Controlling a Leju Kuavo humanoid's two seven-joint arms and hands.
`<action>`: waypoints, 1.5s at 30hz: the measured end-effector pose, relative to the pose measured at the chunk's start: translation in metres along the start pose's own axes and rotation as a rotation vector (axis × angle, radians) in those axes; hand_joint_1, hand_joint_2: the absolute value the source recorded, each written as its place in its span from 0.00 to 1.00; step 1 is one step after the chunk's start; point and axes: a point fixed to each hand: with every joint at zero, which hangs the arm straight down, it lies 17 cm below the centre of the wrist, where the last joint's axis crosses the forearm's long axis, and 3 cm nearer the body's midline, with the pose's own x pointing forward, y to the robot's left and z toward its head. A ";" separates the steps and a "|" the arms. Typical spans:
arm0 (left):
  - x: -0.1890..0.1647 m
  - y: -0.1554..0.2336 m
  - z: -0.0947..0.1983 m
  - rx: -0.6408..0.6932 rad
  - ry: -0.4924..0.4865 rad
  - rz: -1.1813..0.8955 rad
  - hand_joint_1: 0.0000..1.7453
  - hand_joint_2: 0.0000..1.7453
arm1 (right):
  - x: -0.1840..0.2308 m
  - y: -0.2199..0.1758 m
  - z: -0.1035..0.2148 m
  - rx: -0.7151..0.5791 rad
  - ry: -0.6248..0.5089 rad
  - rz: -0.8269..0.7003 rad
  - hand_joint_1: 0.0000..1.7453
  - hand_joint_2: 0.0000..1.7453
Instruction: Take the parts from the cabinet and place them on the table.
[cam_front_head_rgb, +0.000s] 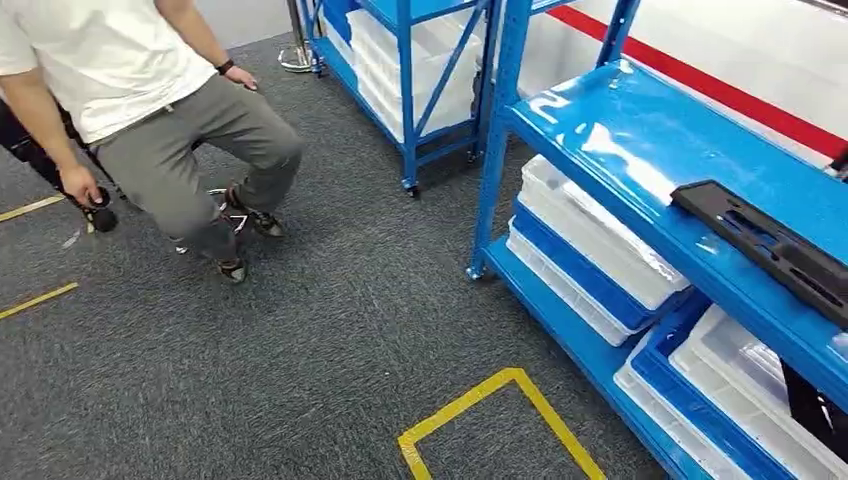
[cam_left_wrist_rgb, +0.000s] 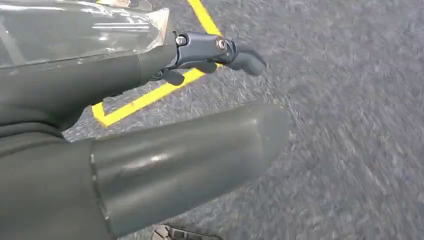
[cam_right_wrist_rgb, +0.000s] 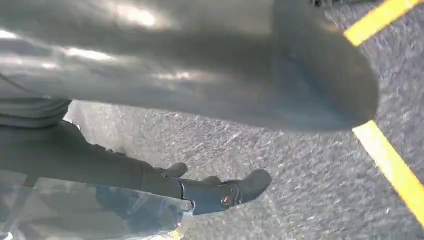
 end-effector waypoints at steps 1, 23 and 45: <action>-0.002 0.000 0.001 -0.001 0.003 -0.001 0.00 0.00 | 0.000 0.000 0.000 0.002 0.001 -0.001 0.00 0.00; 0.001 -0.004 0.002 -0.010 -0.008 -0.002 0.00 0.00 | -0.001 -0.003 -0.001 0.001 0.002 -0.002 0.00 0.00; 0.008 -0.004 -0.001 -0.015 -0.024 0.002 0.00 0.00 | -0.002 -0.003 -0.001 0.001 0.001 -0.003 0.00 0.00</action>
